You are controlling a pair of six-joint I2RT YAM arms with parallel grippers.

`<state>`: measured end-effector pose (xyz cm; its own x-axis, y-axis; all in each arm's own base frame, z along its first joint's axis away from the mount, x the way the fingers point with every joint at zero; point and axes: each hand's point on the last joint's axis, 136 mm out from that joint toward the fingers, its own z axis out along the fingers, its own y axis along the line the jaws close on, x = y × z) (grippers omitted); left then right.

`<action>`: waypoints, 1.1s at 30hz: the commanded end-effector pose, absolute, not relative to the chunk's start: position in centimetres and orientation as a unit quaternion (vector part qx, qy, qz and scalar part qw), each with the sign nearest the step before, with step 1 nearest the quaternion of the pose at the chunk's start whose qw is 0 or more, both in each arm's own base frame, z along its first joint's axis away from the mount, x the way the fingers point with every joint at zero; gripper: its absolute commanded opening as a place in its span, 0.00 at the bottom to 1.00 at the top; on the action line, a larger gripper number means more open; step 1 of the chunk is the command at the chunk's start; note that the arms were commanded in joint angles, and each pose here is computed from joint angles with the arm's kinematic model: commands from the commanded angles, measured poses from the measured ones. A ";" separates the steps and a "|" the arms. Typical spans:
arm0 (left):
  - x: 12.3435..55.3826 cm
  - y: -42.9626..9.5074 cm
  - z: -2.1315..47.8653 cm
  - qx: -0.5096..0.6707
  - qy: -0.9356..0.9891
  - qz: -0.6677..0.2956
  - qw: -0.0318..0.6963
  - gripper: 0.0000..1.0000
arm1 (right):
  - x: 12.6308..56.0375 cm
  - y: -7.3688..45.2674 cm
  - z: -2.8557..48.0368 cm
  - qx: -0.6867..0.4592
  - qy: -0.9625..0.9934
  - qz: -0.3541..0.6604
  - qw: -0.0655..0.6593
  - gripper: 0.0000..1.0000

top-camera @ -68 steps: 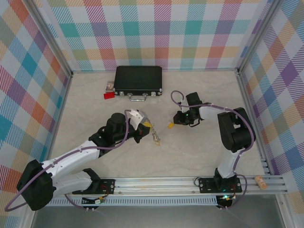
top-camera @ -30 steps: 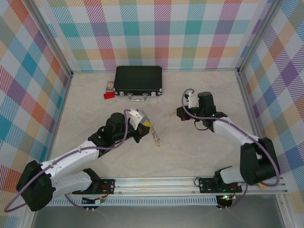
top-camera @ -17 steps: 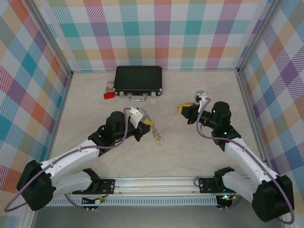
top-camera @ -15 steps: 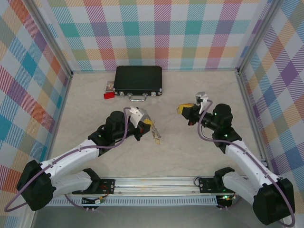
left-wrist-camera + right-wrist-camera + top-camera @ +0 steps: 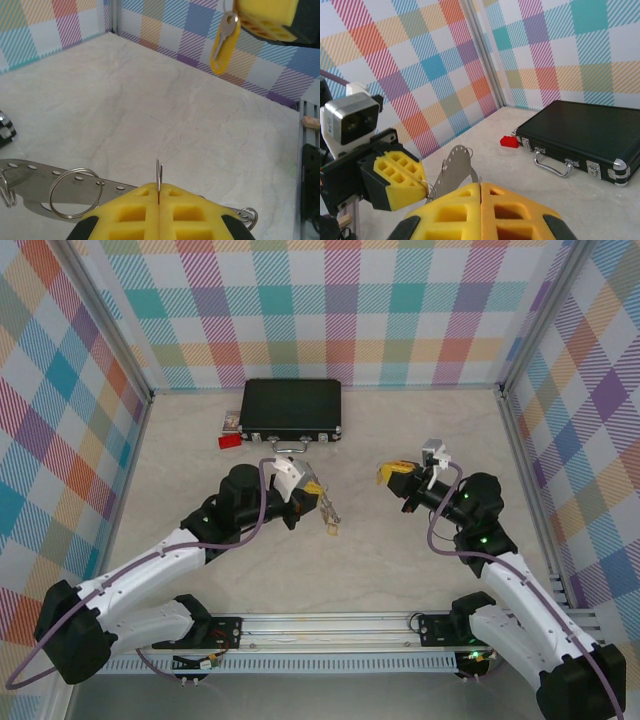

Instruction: Put the keys on the keyring

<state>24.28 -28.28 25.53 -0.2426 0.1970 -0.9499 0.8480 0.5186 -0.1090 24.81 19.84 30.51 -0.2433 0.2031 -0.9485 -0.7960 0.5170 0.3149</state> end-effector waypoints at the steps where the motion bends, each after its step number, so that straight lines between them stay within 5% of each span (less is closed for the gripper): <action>1: 23.5 -28.0 27.7 0.406 0.688 -0.305 0.518 0.00 | 24.0 21.3 30.9 -0.271 0.645 0.445 0.559 0.00; 19: 19.6 -25.4 29.8 0.515 0.539 -0.210 0.632 0.00 | 20.4 28.1 28.6 -0.459 0.548 0.288 0.637 0.00; 33: 18.5 -24.7 28.6 0.549 0.531 -0.176 0.621 0.00 | 19.1 31.0 28.9 -0.519 0.480 0.217 0.673 0.00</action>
